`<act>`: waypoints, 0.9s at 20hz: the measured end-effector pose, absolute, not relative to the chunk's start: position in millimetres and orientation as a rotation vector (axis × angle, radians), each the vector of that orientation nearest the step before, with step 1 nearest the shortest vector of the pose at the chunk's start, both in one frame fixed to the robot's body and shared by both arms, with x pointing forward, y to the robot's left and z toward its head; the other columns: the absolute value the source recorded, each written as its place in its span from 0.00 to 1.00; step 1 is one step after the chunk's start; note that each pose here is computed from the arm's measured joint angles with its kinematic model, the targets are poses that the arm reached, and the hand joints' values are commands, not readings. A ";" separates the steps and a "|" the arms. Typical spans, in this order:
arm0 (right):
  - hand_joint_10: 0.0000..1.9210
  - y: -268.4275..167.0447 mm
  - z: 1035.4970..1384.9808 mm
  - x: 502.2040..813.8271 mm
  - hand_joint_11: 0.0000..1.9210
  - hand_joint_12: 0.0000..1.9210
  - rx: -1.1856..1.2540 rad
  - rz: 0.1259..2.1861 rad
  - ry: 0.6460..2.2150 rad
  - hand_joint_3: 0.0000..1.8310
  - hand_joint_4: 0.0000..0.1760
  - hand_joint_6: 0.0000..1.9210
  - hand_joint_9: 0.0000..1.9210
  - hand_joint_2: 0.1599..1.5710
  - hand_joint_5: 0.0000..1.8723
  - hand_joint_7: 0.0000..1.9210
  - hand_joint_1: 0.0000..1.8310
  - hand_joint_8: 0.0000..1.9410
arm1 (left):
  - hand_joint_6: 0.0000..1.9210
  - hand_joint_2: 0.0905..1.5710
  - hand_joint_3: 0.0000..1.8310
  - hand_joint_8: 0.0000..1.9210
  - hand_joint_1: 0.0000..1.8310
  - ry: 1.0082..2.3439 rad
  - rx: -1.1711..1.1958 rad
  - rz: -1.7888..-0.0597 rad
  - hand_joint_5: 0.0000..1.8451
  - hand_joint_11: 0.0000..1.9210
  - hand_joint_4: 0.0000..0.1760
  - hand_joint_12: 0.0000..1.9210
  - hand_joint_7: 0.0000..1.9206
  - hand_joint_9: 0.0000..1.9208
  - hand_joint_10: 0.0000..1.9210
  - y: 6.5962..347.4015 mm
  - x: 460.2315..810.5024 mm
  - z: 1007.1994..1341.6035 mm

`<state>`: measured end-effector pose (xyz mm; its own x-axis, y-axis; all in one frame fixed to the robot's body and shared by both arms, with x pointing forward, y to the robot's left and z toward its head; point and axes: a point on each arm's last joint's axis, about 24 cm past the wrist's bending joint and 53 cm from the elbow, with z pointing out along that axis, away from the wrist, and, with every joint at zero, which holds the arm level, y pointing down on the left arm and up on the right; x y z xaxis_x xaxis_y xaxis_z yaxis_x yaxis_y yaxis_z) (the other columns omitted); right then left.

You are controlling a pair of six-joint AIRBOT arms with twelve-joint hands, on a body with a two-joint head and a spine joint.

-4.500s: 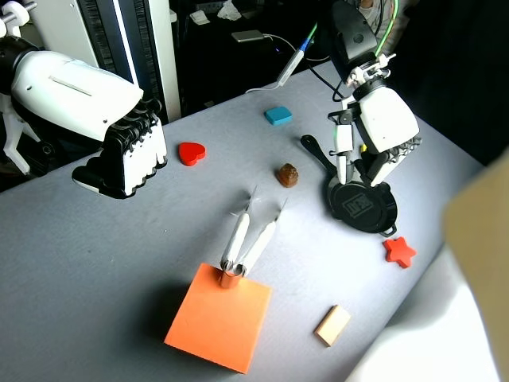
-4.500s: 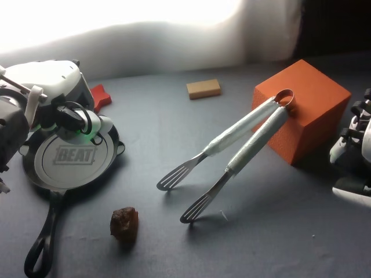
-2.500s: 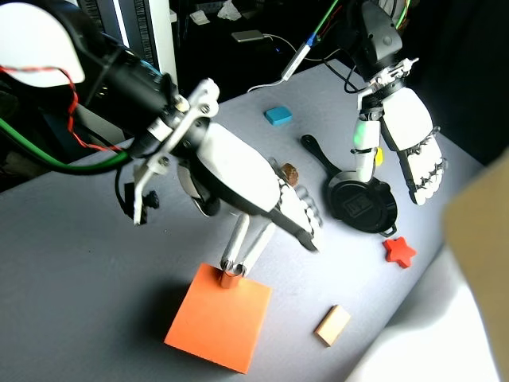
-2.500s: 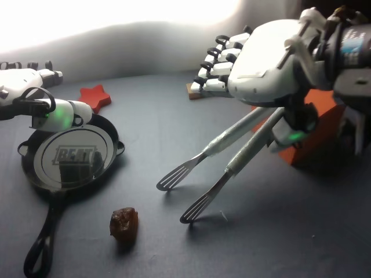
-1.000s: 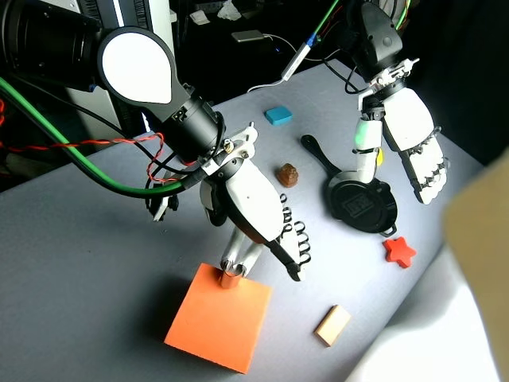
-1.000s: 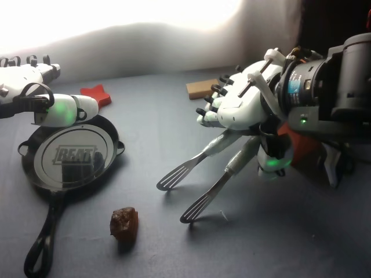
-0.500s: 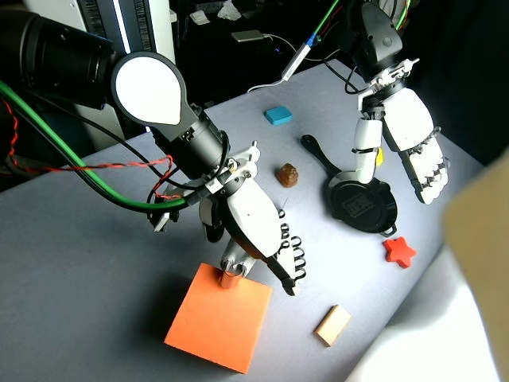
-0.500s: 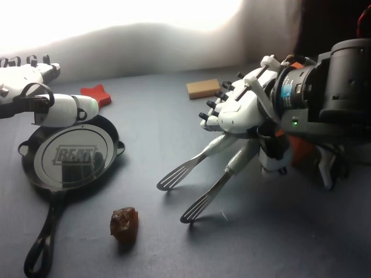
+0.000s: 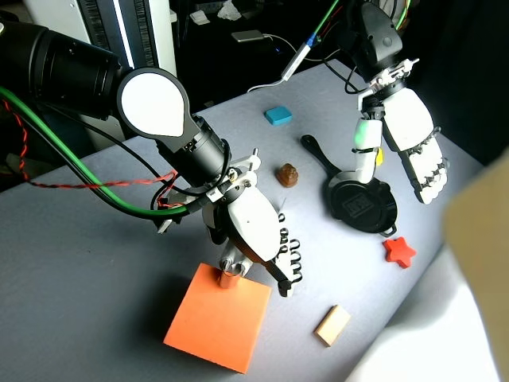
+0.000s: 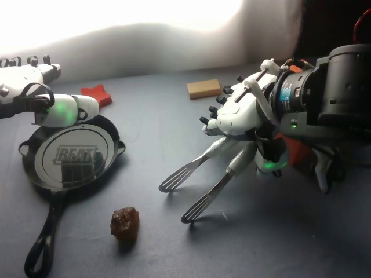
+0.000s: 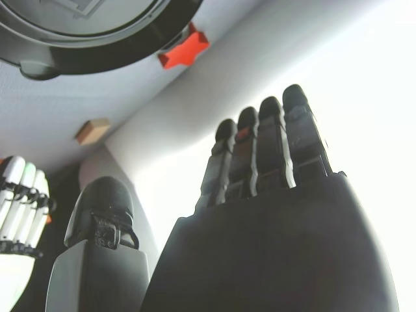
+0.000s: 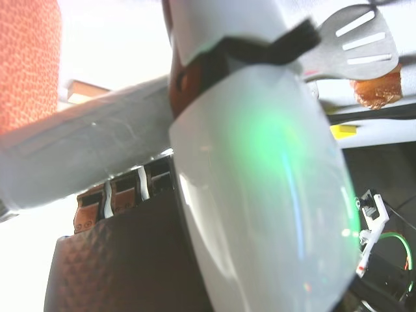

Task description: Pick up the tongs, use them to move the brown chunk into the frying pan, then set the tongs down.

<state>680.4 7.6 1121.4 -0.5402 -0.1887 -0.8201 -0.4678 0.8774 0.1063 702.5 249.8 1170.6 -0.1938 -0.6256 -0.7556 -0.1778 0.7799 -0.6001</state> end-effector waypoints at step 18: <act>0.03 5.7 1114.1 677.0 0.15 0.66 -0.459 0.395 2.175 0.01 0.00 0.02 0.42 0.67 0.41 0.43 0.57 0.01 | 0.00 0.77 0.00 0.00 0.00 1.748 -0.628 -0.471 0.02 0.00 0.00 0.08 0.02 0.02 0.00 244.9 701.7 1173.7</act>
